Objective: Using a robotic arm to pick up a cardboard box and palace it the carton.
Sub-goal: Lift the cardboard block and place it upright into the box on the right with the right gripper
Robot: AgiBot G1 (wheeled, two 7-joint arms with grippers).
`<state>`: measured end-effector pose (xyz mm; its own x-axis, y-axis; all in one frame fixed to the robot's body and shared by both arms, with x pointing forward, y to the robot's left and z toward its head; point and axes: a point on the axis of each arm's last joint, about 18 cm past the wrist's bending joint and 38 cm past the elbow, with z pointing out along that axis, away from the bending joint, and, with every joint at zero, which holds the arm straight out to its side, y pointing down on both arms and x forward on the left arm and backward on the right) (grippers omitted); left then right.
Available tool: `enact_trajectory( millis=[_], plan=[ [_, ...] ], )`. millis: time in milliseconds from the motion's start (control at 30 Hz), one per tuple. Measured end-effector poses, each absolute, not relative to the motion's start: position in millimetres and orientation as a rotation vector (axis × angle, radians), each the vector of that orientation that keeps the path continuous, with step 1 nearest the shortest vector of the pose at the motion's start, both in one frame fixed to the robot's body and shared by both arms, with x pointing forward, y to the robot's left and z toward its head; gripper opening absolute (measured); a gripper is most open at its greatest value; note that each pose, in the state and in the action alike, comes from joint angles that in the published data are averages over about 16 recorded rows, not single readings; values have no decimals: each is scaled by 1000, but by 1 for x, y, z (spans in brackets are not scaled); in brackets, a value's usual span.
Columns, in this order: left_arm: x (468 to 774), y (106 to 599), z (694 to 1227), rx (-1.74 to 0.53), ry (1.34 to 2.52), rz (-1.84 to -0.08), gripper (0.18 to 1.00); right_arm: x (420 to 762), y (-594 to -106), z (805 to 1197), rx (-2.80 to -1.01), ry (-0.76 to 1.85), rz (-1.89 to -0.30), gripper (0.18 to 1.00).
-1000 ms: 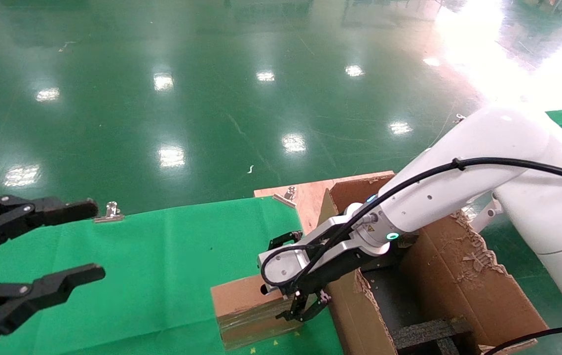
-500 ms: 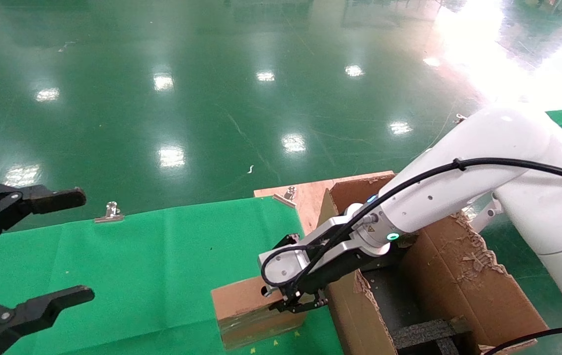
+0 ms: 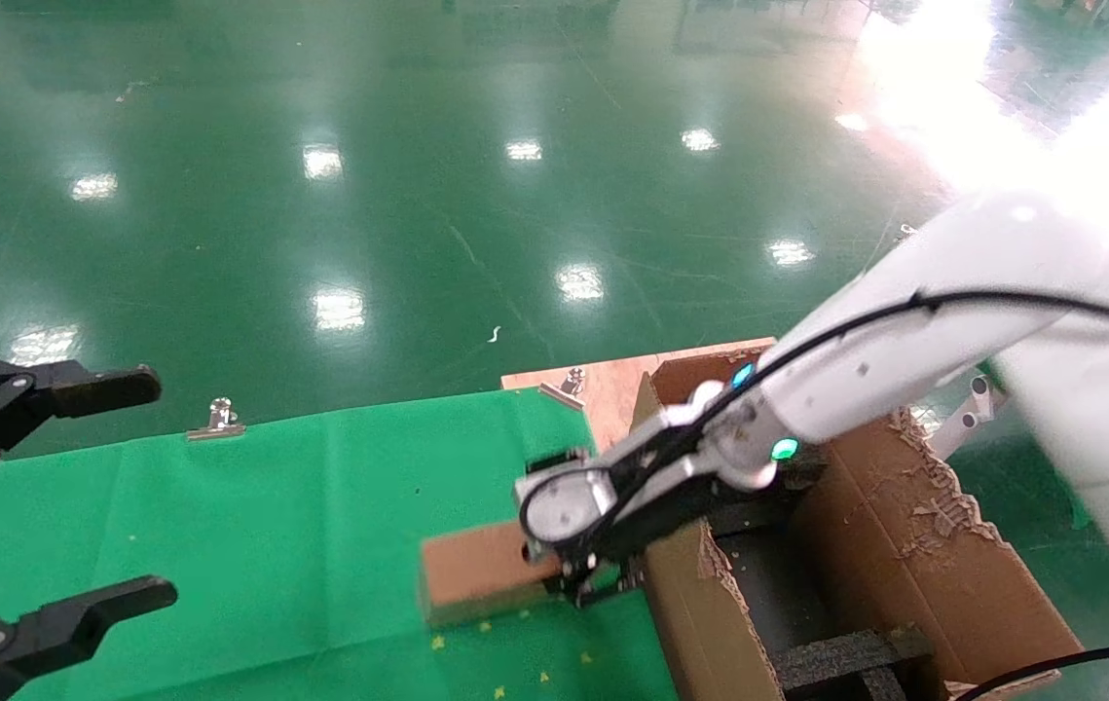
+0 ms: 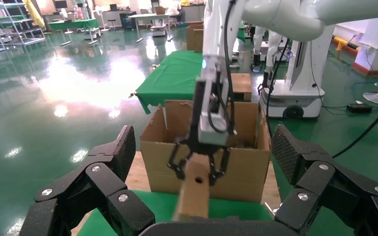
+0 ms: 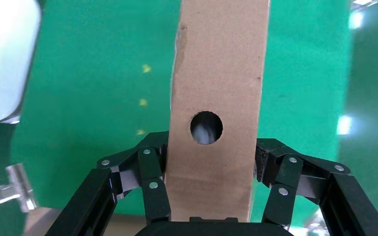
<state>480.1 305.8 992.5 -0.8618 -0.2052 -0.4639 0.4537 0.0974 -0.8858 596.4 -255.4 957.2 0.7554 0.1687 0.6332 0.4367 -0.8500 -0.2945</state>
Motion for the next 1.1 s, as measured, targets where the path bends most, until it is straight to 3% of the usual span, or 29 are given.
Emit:
enact_trajectory(
  millis=[600, 1100],
  plan=[
    [480, 306, 993, 243, 1904, -1815, 1001, 557, -320, 1087, -2357, -481, -1079, 318],
    [480, 306, 993, 243, 1904, -1815, 1001, 526, -386, 1100, -2366, -346, -1115, 315]
  ],
)
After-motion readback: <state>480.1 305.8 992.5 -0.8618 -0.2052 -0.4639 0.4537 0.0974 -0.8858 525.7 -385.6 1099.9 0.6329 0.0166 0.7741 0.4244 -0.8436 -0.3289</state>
